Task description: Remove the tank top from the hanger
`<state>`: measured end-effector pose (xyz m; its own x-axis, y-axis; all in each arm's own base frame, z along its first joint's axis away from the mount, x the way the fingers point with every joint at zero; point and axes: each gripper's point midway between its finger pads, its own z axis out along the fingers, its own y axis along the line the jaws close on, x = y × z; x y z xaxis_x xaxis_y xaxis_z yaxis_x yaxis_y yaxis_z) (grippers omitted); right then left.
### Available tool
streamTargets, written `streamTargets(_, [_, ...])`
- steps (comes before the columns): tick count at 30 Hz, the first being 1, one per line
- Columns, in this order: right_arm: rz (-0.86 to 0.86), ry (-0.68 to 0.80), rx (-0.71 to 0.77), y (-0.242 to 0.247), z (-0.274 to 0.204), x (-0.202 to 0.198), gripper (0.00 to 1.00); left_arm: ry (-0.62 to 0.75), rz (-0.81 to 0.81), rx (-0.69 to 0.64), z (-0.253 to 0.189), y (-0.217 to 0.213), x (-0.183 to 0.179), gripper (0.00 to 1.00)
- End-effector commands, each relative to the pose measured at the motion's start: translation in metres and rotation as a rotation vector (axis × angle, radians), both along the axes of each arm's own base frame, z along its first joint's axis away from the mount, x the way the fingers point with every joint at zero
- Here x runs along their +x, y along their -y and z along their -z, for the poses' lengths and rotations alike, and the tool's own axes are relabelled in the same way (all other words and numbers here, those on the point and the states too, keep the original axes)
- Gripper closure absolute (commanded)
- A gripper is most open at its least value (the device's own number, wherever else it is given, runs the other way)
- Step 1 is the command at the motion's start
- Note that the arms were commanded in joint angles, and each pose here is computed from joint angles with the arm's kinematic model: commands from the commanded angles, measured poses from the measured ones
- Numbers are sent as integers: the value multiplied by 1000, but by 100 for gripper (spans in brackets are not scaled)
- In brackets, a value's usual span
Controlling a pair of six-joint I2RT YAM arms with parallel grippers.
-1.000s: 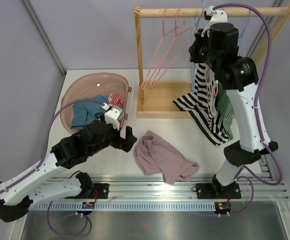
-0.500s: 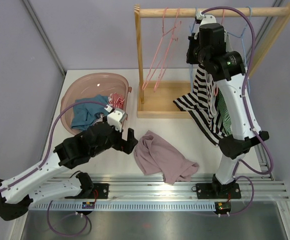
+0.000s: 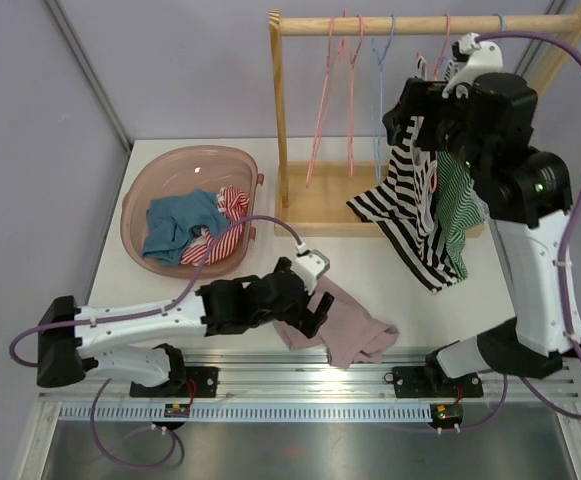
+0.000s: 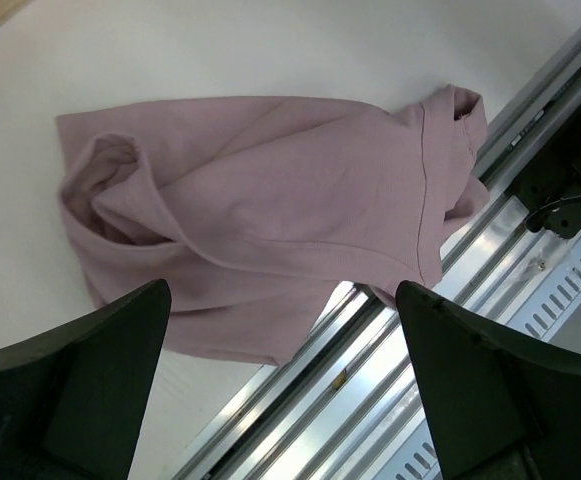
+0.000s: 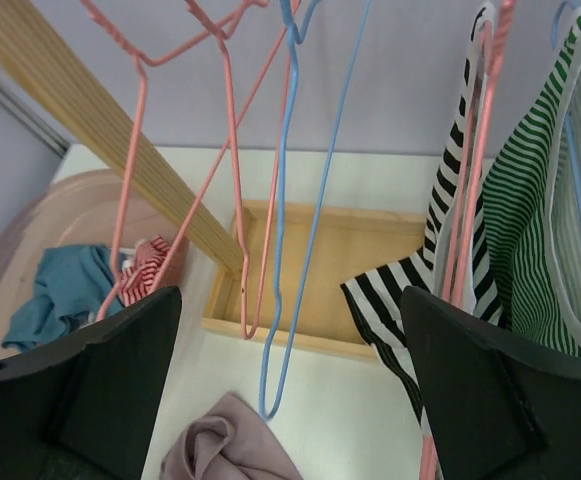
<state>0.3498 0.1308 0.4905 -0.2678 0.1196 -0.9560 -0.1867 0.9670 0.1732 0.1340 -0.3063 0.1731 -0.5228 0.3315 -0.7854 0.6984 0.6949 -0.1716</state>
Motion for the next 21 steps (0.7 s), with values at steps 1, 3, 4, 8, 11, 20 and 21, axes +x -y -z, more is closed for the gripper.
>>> streamTargets(1, [-38,103,81,10,-29,-44,1,52,23,-55,-12,41,4,1])
streamTargets(3, [-68,75,108,7,-13,-56,1,30,52,6,7,57,1,1])
streamTargets(4, [-85,131,140,13,-27,-77,0,23,58,23,12,61,0,1])
streamTargets(8, [-189,140,183,8,-14,-115,1,-21,93,115,50,77,-8,1])
streamTargets(11, [-291,157,207,1,-8,-141,0,-50,88,176,82,82,-10,1])
streamTargets(20, [-445,192,249,-7,-3,-189,1,-135,111,287,154,80,-22,20])
streamTargets(21, [-446,209,252,-5,-3,-194,0,-147,120,292,158,79,-25,31])
